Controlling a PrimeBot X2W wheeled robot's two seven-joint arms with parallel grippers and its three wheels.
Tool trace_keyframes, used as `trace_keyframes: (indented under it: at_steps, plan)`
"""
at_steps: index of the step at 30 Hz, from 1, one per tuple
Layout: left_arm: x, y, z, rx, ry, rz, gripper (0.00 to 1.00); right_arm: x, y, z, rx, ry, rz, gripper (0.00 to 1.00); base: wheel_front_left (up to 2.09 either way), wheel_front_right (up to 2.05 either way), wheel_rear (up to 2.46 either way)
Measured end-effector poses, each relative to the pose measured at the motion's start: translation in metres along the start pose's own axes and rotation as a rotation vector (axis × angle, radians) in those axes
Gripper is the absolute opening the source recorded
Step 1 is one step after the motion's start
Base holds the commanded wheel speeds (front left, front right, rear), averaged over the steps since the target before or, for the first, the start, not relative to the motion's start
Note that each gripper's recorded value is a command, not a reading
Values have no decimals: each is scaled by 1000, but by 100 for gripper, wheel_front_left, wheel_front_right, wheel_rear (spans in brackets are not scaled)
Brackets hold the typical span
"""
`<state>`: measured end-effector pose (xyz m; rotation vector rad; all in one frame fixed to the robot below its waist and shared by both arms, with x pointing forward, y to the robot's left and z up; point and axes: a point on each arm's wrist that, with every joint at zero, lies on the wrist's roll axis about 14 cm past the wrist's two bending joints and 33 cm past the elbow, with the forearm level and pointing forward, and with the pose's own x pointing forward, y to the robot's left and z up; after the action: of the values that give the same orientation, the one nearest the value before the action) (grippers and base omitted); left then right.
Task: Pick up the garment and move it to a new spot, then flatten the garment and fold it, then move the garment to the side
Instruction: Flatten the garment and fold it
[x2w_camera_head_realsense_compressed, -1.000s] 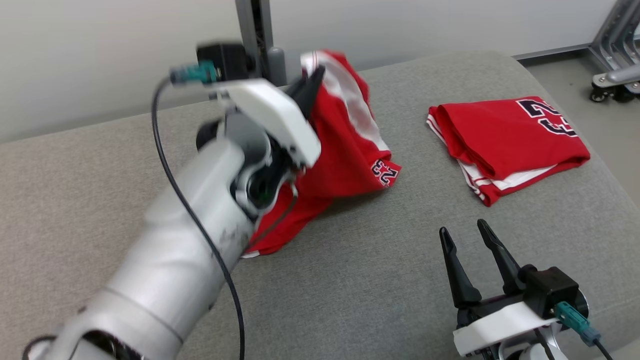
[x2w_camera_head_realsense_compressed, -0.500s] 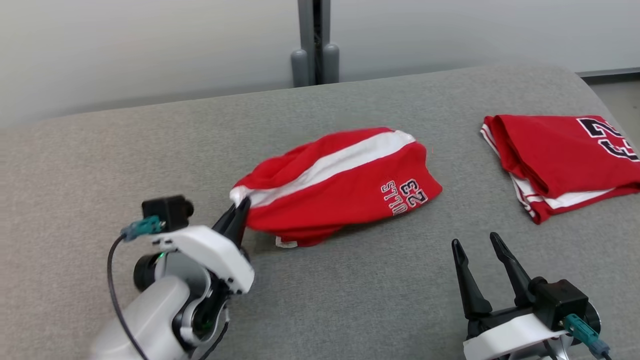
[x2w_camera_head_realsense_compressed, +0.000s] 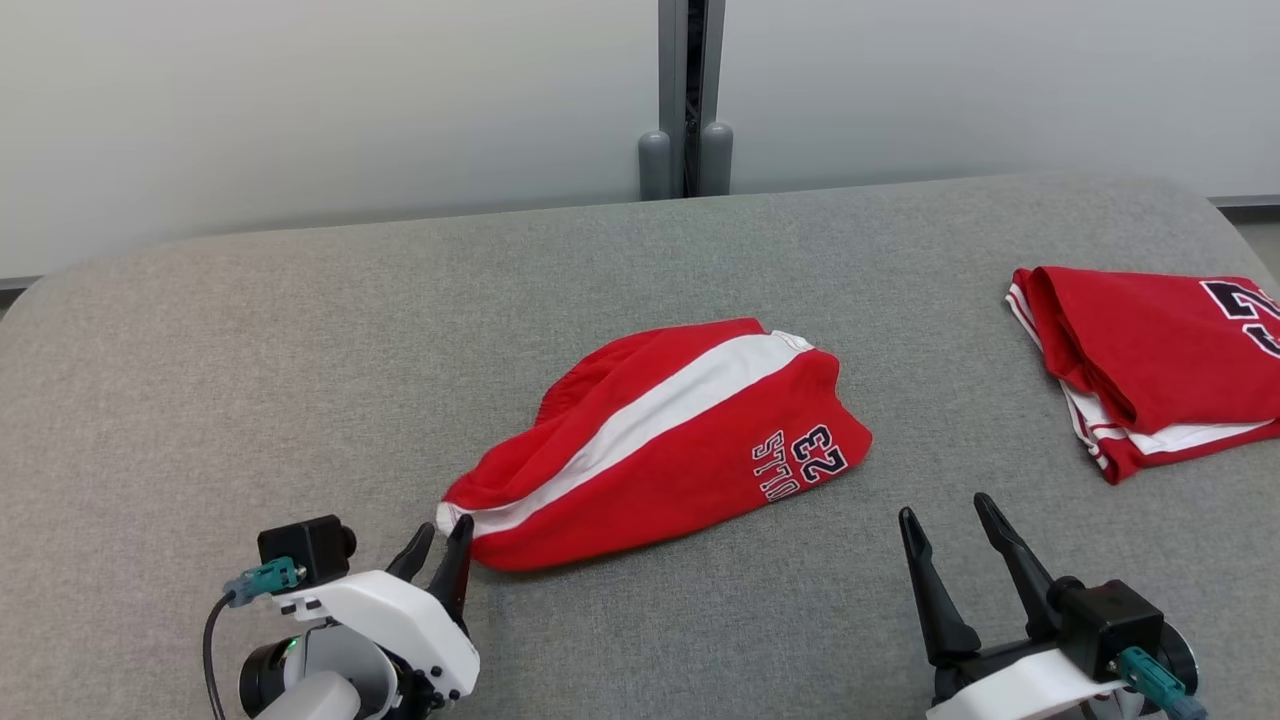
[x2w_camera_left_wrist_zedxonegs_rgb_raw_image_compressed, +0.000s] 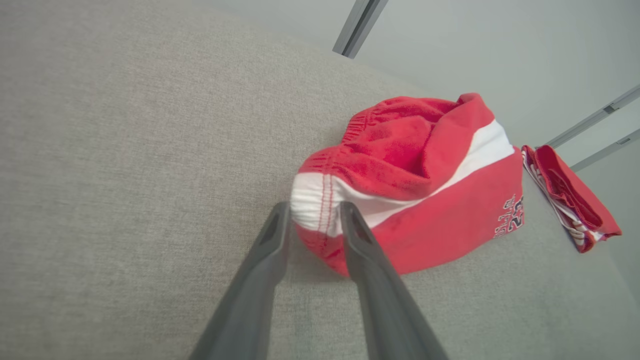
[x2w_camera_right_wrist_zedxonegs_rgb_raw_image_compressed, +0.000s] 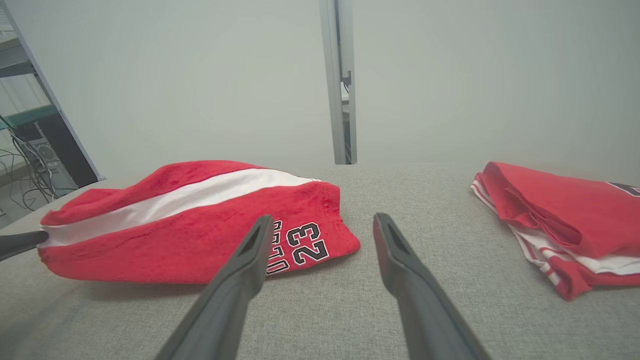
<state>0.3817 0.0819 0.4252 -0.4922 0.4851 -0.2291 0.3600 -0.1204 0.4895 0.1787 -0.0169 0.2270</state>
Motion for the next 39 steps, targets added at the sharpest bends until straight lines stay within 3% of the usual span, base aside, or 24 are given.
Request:
trace_keyframes:
  at_steps: [1, 7, 13, 18, 30, 39]
  plan:
    - [-1, 1, 0, -3, -7, 4, 100, -1, 0, 0, -1, 1, 2, 100, 0, 0, 0]
    - [-13, 13, 15, 16, -121, 60, 100, -6, 5, 1, -1, -2, 12, 100, 0, 0, 0]
    - [-27, 19, 64, 73, -332, 109, 100, -8, 7, 5, -2, -14, 19, 100, 0, 0, 0]
    - [-47, 18, 66, 122, -422, 123, 100, -10, 8, 8, -3, -25, 20, 100, 0, 0, 0]
    - [-77, 17, 56, 310, -499, 165, 100, -19, 1, 15, 0, -51, -10, 100, 0, 0, 0]
    - [-79, 35, 25, 308, -418, 208, 100, -23, -1, 15, 8, -54, -24, 100, 0, 0, 0]
